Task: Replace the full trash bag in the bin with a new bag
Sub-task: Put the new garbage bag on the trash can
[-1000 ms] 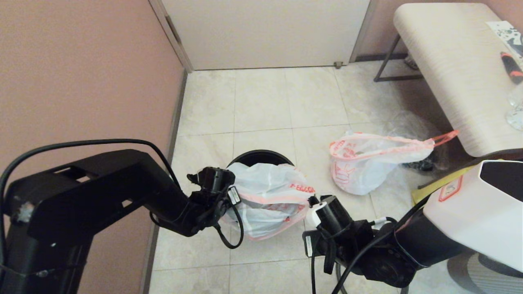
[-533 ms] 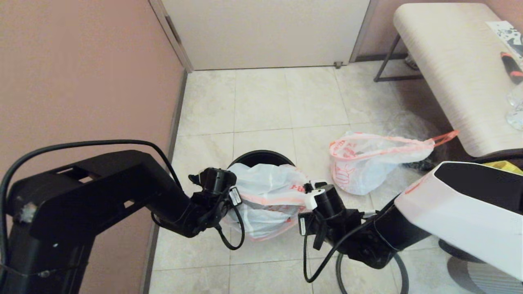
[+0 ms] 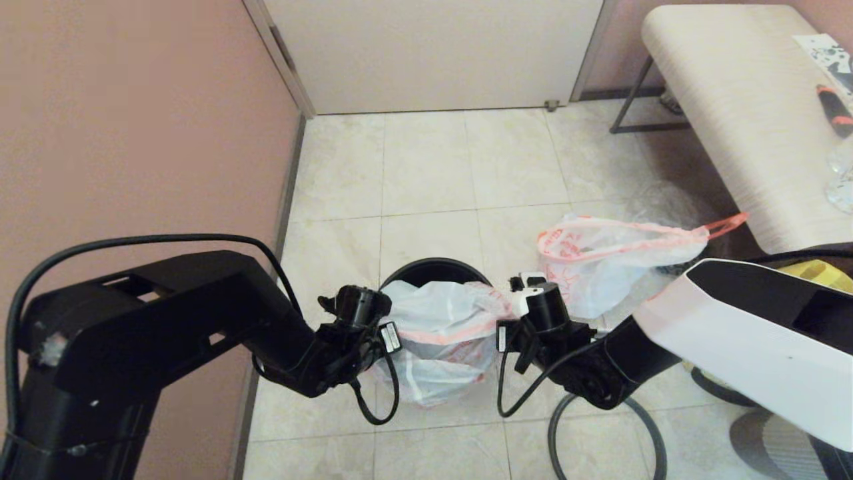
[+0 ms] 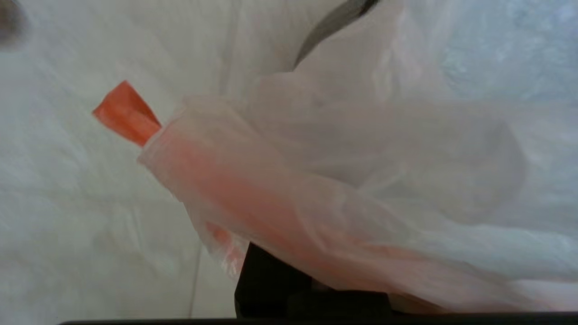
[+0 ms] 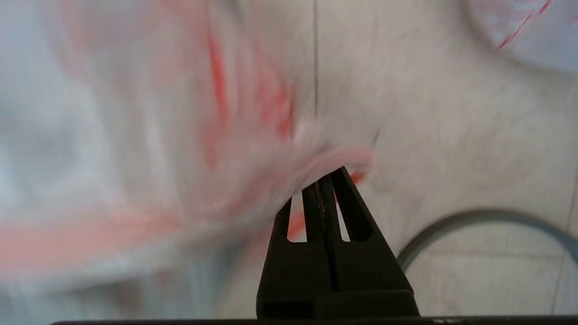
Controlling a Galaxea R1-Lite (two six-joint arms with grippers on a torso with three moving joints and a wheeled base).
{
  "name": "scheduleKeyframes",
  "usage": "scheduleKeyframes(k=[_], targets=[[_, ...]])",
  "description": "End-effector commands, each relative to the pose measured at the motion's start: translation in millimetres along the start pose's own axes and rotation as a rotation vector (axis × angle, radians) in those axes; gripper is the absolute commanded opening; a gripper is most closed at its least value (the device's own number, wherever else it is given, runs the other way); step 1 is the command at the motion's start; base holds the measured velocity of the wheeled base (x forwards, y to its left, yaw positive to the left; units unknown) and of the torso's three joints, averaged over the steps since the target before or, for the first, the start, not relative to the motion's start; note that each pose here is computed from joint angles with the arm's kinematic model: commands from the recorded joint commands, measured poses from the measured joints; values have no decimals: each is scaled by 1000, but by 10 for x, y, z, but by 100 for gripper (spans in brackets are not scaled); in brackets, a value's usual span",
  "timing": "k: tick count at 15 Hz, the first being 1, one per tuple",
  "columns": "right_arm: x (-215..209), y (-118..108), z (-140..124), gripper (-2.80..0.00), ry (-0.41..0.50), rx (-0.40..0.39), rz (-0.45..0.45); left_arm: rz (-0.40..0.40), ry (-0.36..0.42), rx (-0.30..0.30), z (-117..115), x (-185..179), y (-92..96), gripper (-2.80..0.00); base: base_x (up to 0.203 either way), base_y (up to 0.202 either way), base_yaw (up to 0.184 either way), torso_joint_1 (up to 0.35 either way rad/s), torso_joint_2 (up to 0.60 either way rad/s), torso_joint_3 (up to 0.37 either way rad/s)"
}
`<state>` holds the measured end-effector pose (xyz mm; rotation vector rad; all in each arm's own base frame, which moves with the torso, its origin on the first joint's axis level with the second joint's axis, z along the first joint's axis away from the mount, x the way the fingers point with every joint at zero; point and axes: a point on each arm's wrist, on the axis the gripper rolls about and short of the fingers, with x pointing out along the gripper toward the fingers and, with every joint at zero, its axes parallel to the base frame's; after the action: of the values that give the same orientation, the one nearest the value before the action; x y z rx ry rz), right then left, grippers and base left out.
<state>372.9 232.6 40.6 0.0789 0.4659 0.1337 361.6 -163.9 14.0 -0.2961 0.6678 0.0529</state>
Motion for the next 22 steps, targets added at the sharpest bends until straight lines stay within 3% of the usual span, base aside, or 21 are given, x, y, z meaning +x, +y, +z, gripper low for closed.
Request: scheduleKeyframes(k=[1, 4, 13, 17, 22], targets=[[58, -66, 91, -280, -28, 22, -14, -15, 29, 6, -32, 12, -11, -280, 0, 0, 0, 0, 0, 0], [65, -115, 226, -280, -63, 43, -20, -37, 69, 63, -93, 59, -22, -280, 0, 0, 0, 0, 0, 0], [-130, -169, 473, -280, -117, 75, -16, -58, 81, 108, -173, 136, -95, -280, 0, 0, 0, 0, 0, 0], [-352, -264, 361, -280, -64, 97, -31, -58, 73, 95, -150, 143, -90, -280, 0, 0, 0, 0, 0, 0], [-675, 39, 92, -280, 12, 90, 60, -58, 72, 94, -147, 139, -89, -280, 0, 0, 0, 0, 0, 0]])
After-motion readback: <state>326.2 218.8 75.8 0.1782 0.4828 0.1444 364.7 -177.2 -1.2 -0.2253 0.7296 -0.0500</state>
